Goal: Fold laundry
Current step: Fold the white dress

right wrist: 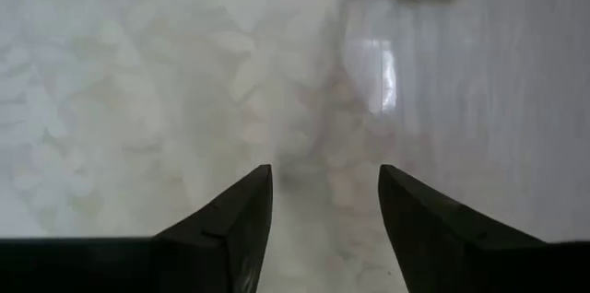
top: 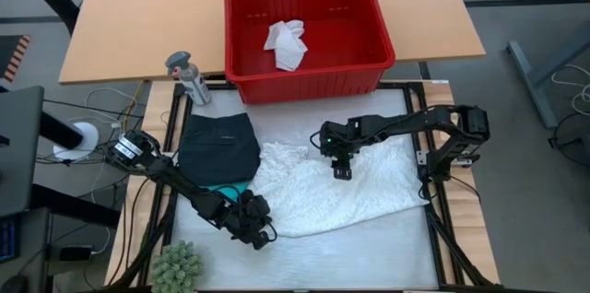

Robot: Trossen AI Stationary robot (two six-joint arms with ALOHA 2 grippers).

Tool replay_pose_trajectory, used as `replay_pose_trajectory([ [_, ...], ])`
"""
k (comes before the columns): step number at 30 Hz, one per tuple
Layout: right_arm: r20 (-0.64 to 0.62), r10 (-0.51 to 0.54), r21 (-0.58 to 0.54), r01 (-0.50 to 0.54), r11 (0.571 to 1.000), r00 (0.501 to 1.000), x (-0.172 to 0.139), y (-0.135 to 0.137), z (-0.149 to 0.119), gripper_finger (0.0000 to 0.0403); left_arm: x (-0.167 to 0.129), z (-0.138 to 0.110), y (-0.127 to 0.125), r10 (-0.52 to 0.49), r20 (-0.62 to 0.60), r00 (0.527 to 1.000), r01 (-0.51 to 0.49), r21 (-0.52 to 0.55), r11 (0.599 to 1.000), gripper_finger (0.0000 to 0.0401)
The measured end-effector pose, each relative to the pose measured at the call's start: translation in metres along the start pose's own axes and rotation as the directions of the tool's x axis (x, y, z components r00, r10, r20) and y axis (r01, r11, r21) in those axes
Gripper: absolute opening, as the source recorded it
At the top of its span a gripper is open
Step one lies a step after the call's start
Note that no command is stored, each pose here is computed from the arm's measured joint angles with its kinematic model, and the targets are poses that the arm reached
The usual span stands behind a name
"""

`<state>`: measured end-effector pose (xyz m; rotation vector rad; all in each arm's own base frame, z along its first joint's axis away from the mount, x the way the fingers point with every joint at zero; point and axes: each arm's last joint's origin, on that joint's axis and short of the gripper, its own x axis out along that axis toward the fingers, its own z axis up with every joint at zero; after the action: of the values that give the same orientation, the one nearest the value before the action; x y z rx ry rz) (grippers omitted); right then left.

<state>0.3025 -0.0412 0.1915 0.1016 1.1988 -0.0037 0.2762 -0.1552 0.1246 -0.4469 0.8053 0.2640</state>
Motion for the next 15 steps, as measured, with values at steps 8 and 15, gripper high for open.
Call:
replay_pose_trajectory([
  [8, -0.031, 0.1, -0.025, -0.101, 0.995, 0.994, 0.01, 0.005, -0.001, 0.0194, 0.0, 0.0, 0.0, 0.008, 0.008, 1.0, -0.008, 0.001, 1.0, 0.0],
  [15, -0.022, 0.071, -0.036, -0.072, 0.997, 0.997, 0.01, 0.006, 0.0, 0.0114, 0.0, 0.0, 0.001, 0.016, 0.014, 1.0, -0.016, 0.001, 1.0, 0.0],
])
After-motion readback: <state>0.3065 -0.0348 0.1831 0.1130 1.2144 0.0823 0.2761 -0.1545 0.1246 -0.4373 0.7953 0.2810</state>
